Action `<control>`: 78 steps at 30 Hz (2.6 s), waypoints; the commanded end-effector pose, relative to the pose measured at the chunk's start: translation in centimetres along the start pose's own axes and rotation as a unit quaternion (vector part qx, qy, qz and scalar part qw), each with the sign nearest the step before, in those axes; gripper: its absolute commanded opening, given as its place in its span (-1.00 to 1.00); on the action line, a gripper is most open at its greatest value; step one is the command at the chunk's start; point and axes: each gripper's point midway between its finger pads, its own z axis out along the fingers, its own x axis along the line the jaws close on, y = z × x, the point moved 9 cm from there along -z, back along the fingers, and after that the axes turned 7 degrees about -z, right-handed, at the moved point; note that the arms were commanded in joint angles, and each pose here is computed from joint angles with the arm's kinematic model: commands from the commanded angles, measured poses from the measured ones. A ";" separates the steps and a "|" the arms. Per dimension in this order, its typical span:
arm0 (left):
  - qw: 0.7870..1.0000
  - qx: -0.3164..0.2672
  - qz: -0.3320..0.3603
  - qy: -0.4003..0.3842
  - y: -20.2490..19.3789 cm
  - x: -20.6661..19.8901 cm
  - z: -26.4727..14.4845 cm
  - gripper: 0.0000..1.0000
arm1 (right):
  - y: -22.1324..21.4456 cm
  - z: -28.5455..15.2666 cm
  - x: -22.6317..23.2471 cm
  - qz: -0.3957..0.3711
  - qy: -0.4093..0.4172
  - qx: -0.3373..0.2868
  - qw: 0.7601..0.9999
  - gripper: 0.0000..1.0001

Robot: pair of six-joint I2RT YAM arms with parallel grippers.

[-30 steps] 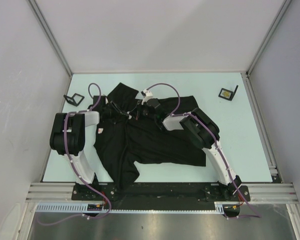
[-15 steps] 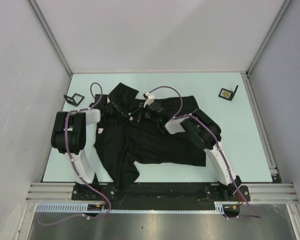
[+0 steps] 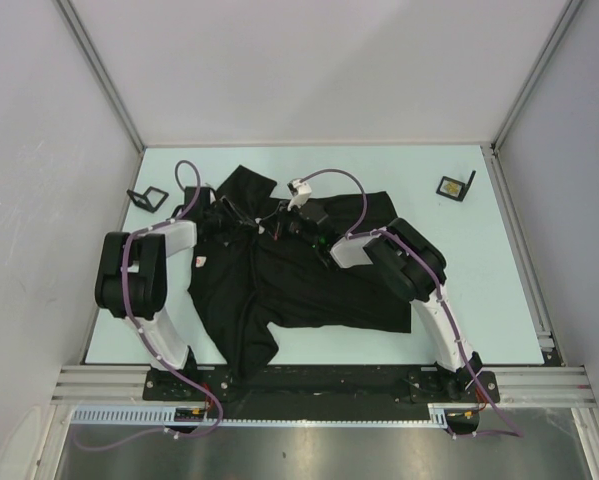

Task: Remove the brooch from the garment

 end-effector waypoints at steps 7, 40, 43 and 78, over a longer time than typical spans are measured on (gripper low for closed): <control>0.997 -0.034 0.017 -0.066 0.2 -1.6 -1.5 0.09 | 3.5 0.2 1.9 0.021 0.029 -0.054 0.998 -1.00; 0.996 -0.048 0.007 -0.068 0.0 -0.7 -0.9 0.08 | 2.8 0.7 2.0 0.037 0.031 -0.032 0.998 -1.00; 0.997 -0.046 0.006 -0.065 0.1 -0.6 -0.6 0.08 | 2.7 0.7 2.1 0.038 0.035 -0.031 0.998 -1.00; 0.998 -0.041 0.031 0.028 -0.5 0.9 0.2 -0.40 | 4.0 0.0 5.1 0.032 0.098 -0.089 0.991 -1.00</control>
